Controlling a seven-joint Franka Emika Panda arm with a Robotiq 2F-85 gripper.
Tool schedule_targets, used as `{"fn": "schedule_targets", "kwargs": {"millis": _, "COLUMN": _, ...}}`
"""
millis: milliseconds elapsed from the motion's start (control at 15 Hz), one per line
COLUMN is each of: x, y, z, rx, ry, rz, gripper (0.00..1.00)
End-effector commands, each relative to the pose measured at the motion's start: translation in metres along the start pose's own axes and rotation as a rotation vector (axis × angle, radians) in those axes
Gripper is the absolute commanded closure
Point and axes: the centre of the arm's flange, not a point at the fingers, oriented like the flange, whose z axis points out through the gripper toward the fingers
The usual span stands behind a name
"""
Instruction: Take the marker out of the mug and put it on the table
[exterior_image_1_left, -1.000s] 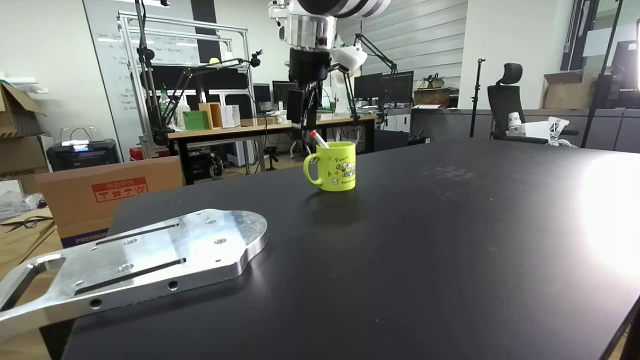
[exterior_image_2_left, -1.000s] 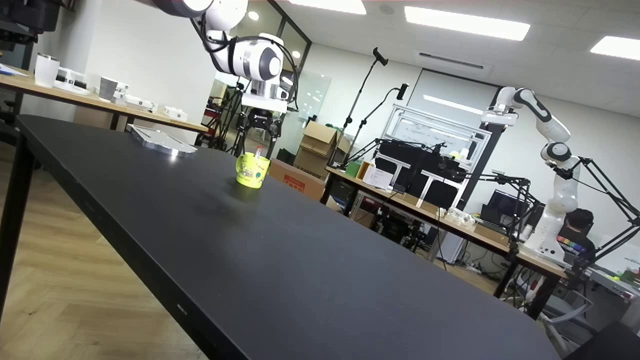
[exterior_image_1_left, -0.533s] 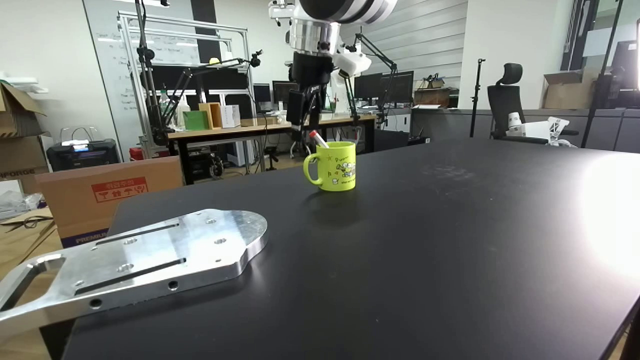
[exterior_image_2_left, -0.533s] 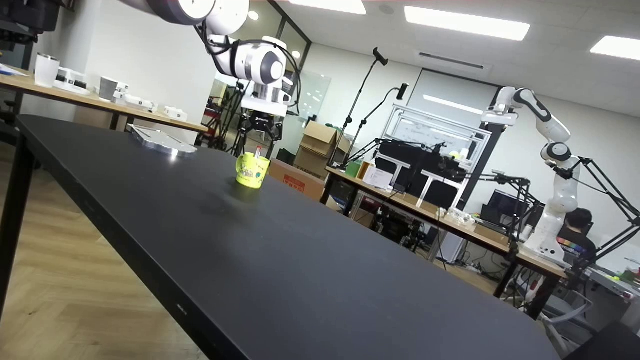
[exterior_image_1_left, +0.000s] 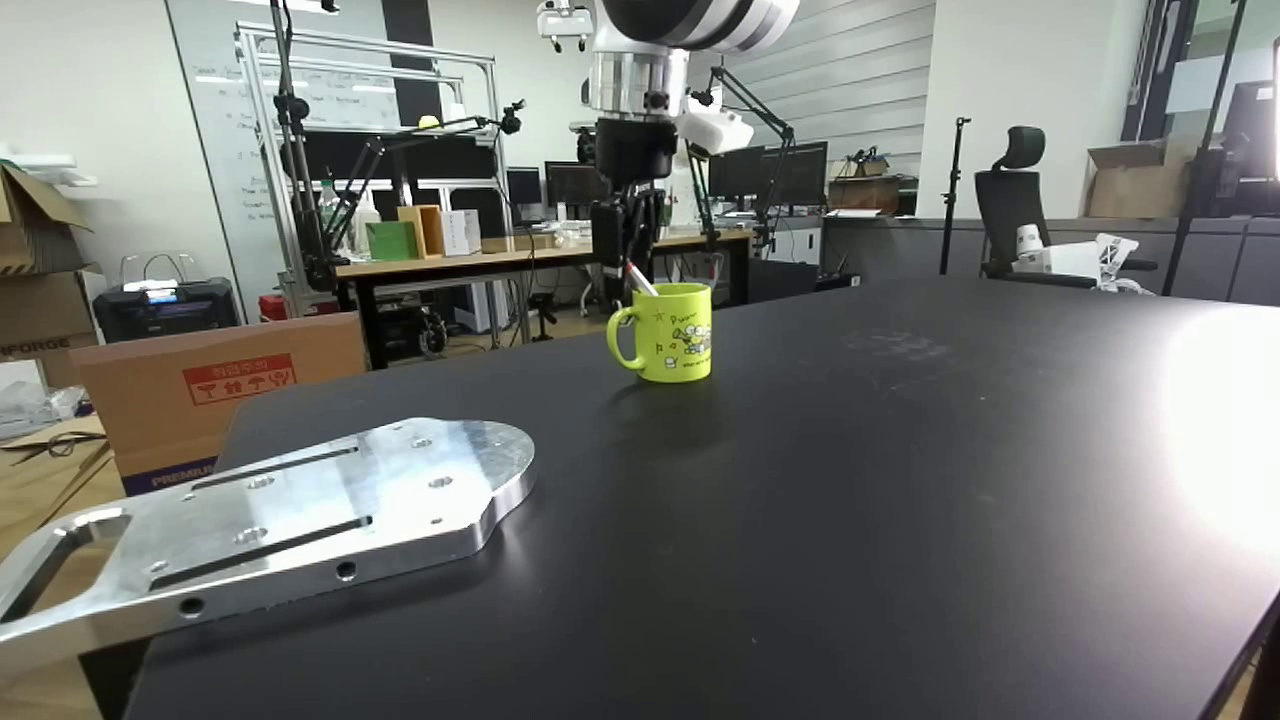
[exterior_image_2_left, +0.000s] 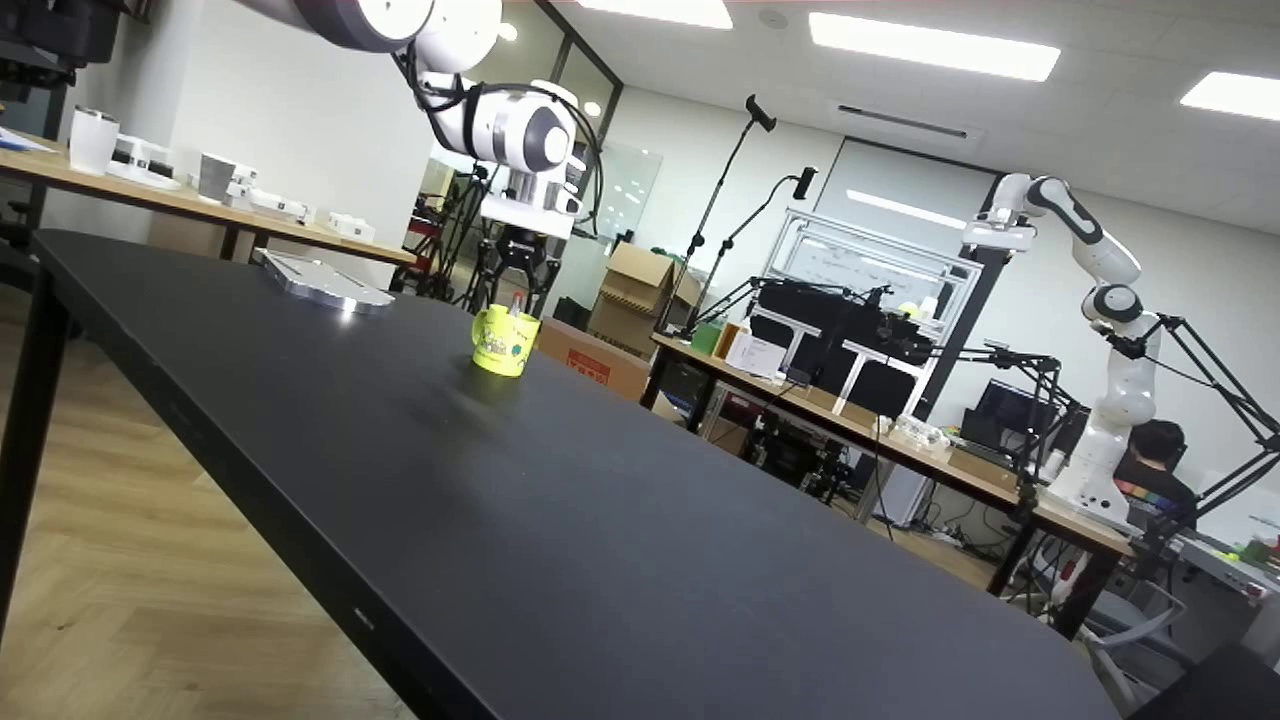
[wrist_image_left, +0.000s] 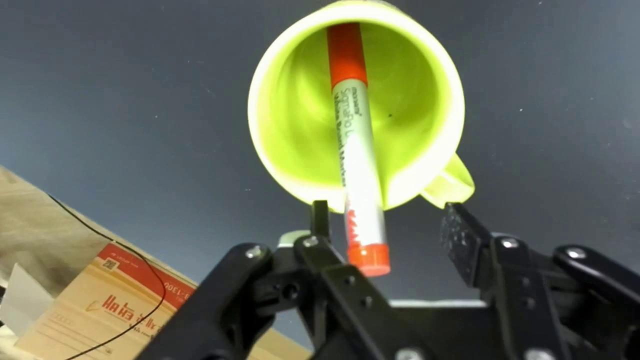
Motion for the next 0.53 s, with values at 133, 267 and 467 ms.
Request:
{"fn": "schedule_targets", "kwargs": {"millis": 133, "x": 0.024, "y": 0.012, "z": -0.005, "rx": 0.02, "ry": -0.025, "rz": 0.058, "gripper": 0.83}}
{"fn": "schedule_targets", "kwargs": {"millis": 267, "x": 0.023, "y": 0.014, "z": -0.008, "rx": 0.022, "ry": -0.029, "rz": 0.066, "gripper": 0.95}}
{"fn": "schedule_targets", "kwargs": {"millis": 467, "x": 0.019, "y": 0.014, "z": -0.018, "rx": 0.03, "ry": -0.036, "rz": 0.063, "gripper": 0.95}}
